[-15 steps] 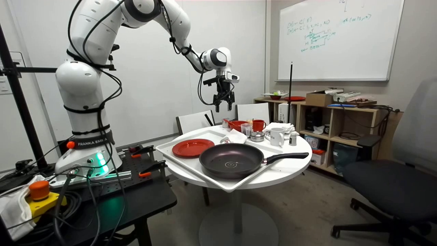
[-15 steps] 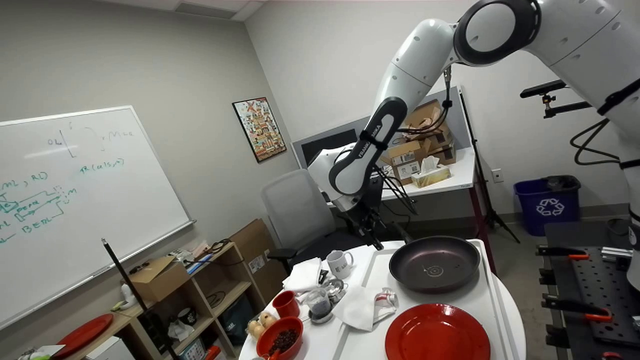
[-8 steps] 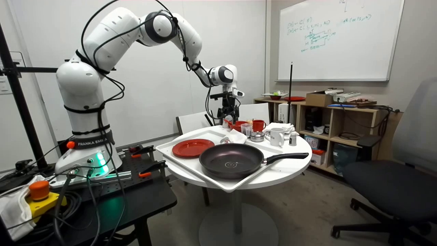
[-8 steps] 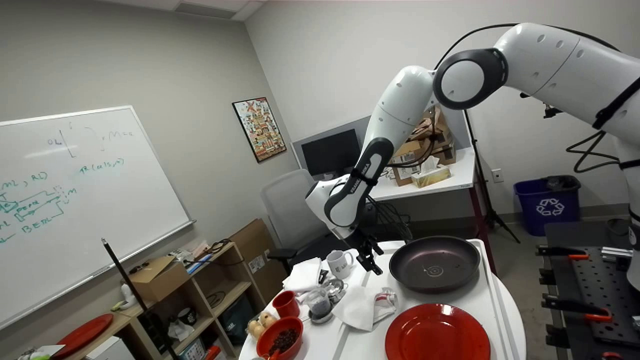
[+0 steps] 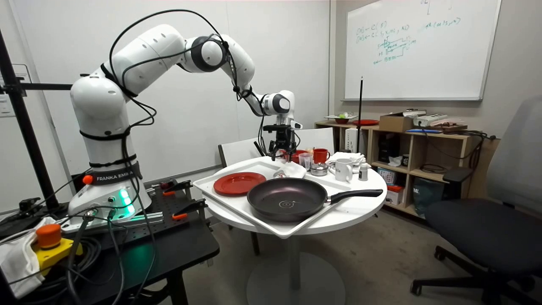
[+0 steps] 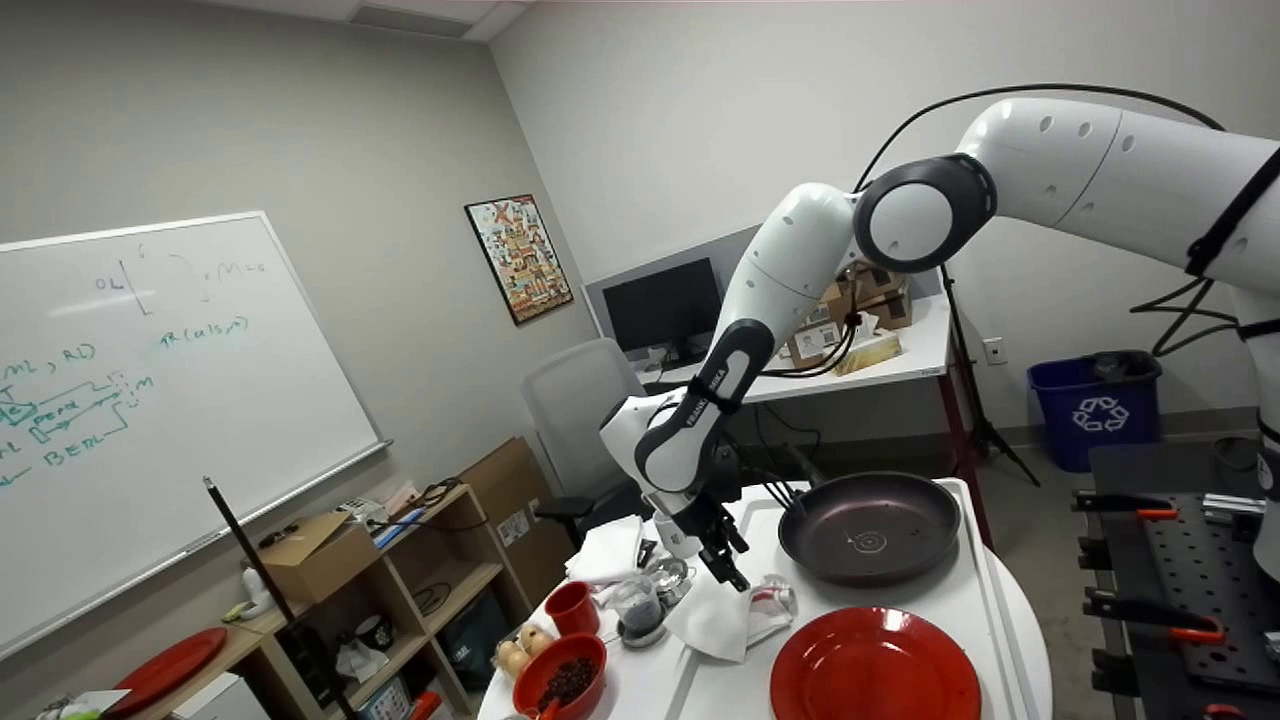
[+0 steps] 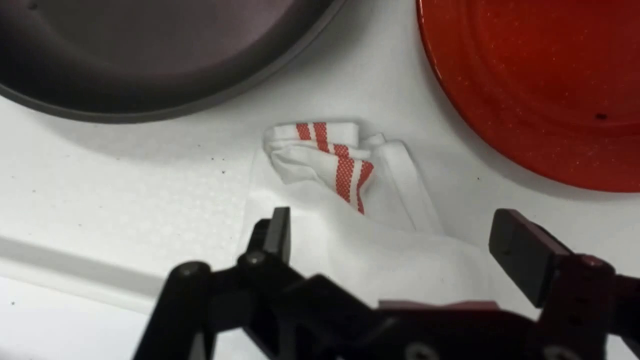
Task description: Use the towel to wipe the pan.
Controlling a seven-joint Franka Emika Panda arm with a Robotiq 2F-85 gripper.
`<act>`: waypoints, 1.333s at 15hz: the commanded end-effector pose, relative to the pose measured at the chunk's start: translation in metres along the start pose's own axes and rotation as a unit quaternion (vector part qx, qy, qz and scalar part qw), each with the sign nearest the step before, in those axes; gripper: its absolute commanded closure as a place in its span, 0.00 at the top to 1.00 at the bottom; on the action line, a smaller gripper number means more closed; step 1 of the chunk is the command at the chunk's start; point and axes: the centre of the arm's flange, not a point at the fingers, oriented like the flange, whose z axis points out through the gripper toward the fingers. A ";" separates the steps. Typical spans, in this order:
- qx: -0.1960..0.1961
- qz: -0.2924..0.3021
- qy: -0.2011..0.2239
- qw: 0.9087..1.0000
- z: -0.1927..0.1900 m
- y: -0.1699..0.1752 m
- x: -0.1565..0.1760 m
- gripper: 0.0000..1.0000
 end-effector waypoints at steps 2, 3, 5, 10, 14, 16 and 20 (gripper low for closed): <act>0.016 -0.022 0.040 0.999 0.023 -0.001 0.023 1.00; 0.013 -0.024 0.050 0.998 0.030 -0.001 0.024 1.00; 0.007 -0.033 0.068 0.997 0.043 -0.003 0.025 1.00; -0.004 -0.067 0.113 0.991 0.060 -0.001 0.028 1.00; 0.016 -0.081 0.122 0.989 0.069 0.003 0.032 1.00; 0.027 -0.080 0.118 0.989 0.073 0.001 0.029 1.00; 0.041 -0.065 0.120 0.990 0.076 -0.005 0.018 0.87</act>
